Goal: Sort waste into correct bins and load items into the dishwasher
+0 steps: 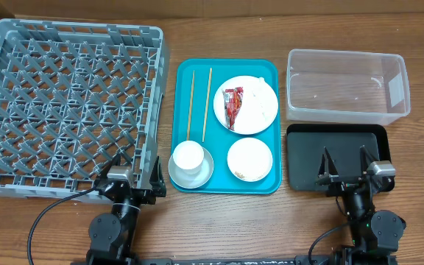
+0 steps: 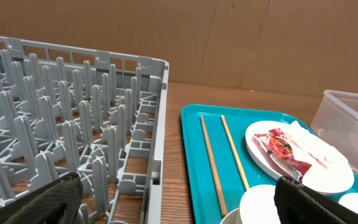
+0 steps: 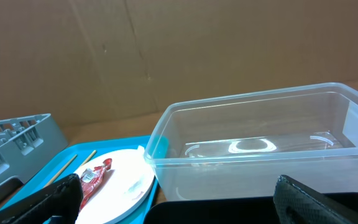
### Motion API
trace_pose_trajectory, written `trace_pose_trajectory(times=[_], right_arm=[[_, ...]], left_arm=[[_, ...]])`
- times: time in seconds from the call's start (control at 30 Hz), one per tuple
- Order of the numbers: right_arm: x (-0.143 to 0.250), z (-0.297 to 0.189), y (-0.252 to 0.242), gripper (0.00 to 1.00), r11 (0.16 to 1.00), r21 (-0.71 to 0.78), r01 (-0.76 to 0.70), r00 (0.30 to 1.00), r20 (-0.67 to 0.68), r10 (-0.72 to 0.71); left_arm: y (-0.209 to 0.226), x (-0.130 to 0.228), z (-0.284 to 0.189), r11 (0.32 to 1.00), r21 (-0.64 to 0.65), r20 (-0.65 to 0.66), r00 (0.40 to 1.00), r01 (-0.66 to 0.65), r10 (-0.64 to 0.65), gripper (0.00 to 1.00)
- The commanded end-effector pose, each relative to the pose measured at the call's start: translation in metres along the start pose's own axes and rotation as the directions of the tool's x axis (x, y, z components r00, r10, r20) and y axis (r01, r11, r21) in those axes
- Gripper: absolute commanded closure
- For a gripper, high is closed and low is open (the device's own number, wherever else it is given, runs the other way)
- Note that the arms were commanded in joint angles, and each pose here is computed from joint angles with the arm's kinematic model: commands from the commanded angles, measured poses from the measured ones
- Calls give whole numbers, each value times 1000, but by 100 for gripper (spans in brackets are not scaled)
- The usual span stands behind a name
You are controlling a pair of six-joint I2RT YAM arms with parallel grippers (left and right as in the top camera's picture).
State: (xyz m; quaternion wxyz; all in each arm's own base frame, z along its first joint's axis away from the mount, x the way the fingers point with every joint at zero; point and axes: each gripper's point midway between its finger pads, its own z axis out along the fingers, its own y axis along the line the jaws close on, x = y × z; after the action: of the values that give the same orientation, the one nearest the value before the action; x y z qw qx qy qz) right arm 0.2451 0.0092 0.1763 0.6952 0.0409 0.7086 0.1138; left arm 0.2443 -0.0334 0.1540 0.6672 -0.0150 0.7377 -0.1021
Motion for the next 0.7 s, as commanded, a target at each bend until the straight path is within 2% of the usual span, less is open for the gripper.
trace_pose_trajectory(times=[0.0, 0.53, 0.67], right_arm=[[1, 0, -1, 0, 1000, 4, 9, 1000, 8, -9], [1, 0, -1, 0, 1000, 4, 9, 1000, 8, -9], [1, 0, -1, 0, 1000, 4, 9, 1000, 8, -9]], left_arm=[[0, 0, 0, 1000, 3, 5, 1000, -16, 16, 0], [0, -1, 0, 1000, 4, 8, 1000, -15, 15, 0], [-6, -1, 0, 999, 38, 4, 1000, -7, 7, 0]])
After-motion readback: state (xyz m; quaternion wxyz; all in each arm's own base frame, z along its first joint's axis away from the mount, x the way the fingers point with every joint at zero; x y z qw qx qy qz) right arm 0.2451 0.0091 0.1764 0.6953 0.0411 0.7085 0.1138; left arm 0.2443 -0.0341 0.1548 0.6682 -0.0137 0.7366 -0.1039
